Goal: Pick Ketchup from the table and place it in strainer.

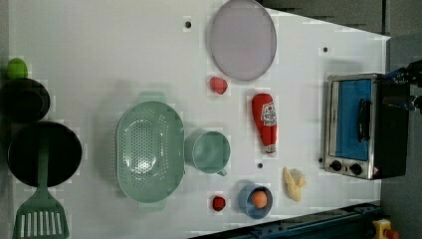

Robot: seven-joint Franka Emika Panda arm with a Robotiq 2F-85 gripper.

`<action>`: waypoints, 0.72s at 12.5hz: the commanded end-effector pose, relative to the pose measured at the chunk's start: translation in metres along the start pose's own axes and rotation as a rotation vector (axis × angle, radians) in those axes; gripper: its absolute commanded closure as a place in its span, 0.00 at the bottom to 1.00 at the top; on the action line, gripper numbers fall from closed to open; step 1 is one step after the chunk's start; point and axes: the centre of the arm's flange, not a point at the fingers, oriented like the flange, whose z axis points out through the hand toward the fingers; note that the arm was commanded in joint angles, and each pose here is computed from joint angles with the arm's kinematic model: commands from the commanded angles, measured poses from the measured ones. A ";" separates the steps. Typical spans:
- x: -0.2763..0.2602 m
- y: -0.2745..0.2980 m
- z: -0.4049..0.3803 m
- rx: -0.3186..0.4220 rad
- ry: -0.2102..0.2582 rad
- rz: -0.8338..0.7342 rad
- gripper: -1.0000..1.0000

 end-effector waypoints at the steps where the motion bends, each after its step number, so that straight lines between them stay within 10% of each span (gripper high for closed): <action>1: -0.015 0.056 -0.056 -0.011 -0.051 0.068 0.21; 3: -0.014 0.054 -0.052 -0.011 -0.052 0.060 0.00; 9: -0.002 0.033 0.024 -0.029 -0.096 -0.339 0.00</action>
